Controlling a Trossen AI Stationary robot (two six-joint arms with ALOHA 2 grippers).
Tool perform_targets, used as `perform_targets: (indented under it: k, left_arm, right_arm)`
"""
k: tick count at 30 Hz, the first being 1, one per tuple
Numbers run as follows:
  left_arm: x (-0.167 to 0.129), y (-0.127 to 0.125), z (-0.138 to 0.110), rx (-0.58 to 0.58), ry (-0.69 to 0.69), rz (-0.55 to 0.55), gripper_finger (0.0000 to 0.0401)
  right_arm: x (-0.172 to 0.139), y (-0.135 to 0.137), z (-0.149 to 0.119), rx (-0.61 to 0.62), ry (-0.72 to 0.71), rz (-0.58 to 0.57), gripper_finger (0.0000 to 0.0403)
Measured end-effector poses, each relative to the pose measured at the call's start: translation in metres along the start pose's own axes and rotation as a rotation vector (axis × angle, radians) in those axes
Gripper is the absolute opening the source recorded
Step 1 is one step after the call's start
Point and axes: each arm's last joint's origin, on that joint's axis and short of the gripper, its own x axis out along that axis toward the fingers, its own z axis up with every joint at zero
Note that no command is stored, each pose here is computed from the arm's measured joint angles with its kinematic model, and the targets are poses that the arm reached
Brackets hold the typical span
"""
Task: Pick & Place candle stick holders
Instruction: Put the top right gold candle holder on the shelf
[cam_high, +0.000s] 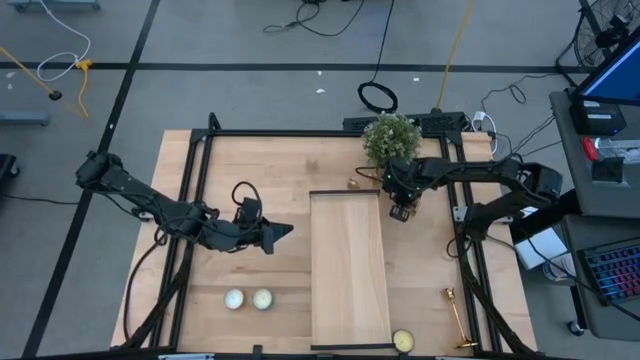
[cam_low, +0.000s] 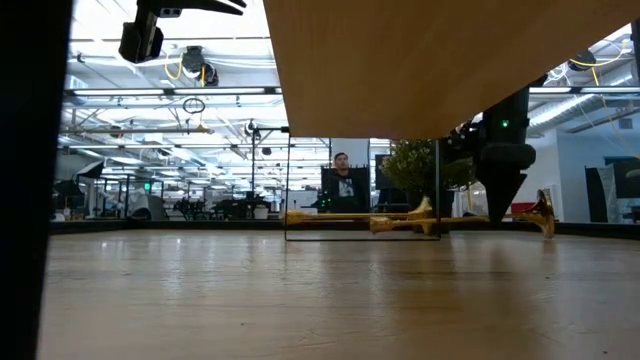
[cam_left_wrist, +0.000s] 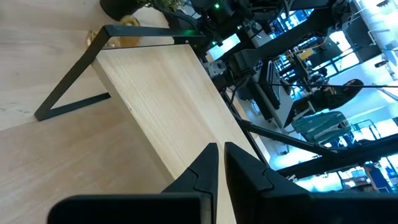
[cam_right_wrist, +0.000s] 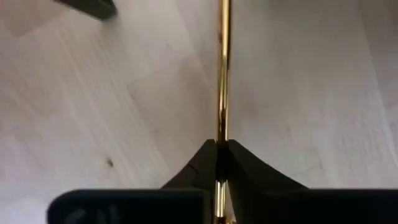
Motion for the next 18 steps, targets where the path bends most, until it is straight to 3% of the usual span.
perform_targets:
  k: [6, 10, 18]
  left_arm:
    - [0.0, 0.0, 0.0, 0.008, 0.0, 0.001, 0.0031]
    - [0.0, 0.0, 0.0, 0.011, -0.001, 0.001, 0.0031]
    - [0.0, 0.001, 0.0, 0.017, 0.001, 0.009, 0.0031]
  right_arm:
    - [-0.018, 0.006, -0.003, 0.036, -0.08, -0.003, 0.0027]
    - [-0.031, 0.011, -0.009, 0.022, -0.115, -0.006, 0.0012]
    - [-0.045, 0.02, -0.022, -0.005, -0.105, 0.008, 0.0017]
